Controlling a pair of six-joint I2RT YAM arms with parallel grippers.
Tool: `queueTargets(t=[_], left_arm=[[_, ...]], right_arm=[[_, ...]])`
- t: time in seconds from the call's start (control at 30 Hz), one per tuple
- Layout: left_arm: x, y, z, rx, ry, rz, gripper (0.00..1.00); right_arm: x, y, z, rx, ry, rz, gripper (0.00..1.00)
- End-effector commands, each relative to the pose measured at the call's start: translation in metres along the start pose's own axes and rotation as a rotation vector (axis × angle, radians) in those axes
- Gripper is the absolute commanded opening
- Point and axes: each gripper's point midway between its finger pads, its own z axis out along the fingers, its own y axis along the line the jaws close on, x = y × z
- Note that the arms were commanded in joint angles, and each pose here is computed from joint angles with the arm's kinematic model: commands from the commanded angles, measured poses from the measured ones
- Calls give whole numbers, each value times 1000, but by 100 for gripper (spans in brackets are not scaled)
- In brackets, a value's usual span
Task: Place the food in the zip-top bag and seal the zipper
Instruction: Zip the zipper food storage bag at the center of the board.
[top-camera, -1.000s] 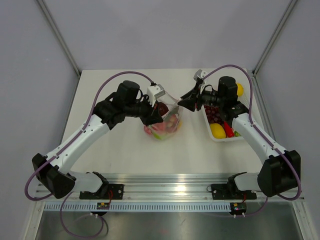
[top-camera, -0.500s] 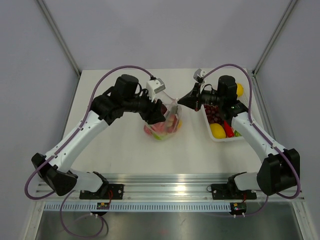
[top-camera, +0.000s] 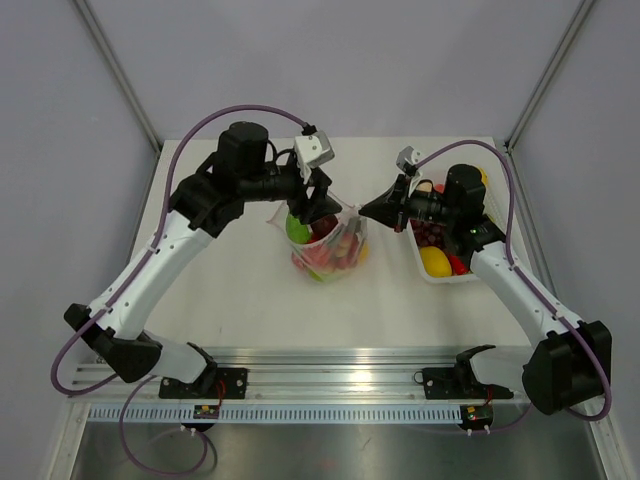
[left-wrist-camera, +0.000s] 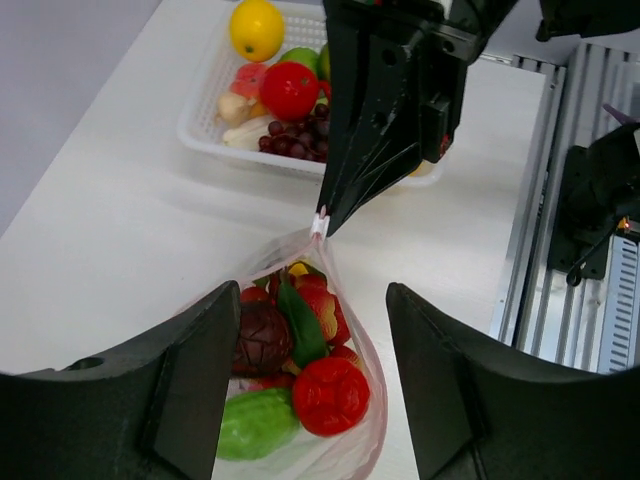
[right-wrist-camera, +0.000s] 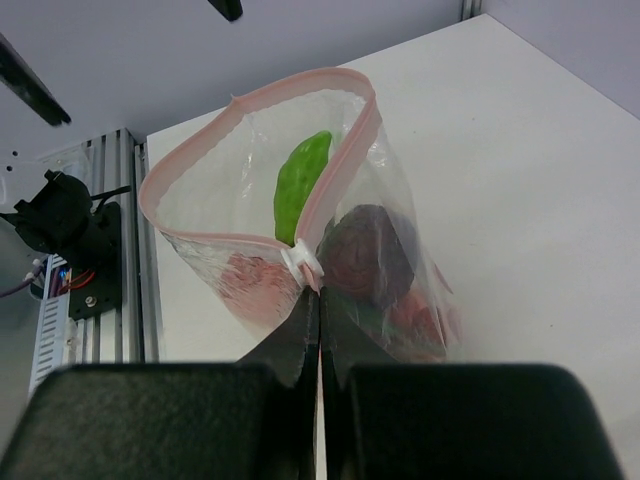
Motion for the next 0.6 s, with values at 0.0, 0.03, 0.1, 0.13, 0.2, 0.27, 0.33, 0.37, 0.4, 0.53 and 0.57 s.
queueTargets(t=[0.0,0.03,0.1,0.13,0.2,0.27,0.33,0.37,0.4,0.53,0.57], left_arm=[[-19,-10,18,132,-119,144,64],[-14,-8,26,140,-107,137,63],[-10,-4,33,128,-76,144,59],[-9,-7,39,131,-60,150,57],[0,-4,50,114,-9,176,56],[5,-8,59,132,5,188,54],[10,-6,65,134,16,184,53],[16,-6,70,143,30,177,47],[19,-6,71,147,39,173,46],[27,-10,75,175,52,152,38],[25,-11,74,182,43,154,35]], right_arm=[[-28,10,-5,-10,-77,-64,0],[-29,10,-5,-11,-78,-64,0],[-29,12,-5,-18,-79,-63,0],[-30,13,-5,-22,-79,-62,0],[-30,14,-6,-22,-79,-63,0],[-30,14,-6,-22,-80,-63,0],[-28,14,-5,-24,-78,-54,0],[-29,15,-5,-26,-81,-53,0],[-28,14,-5,-24,-80,-51,0],[-29,15,-6,-25,-82,-52,0],[-28,15,-6,-26,-78,-45,0]])
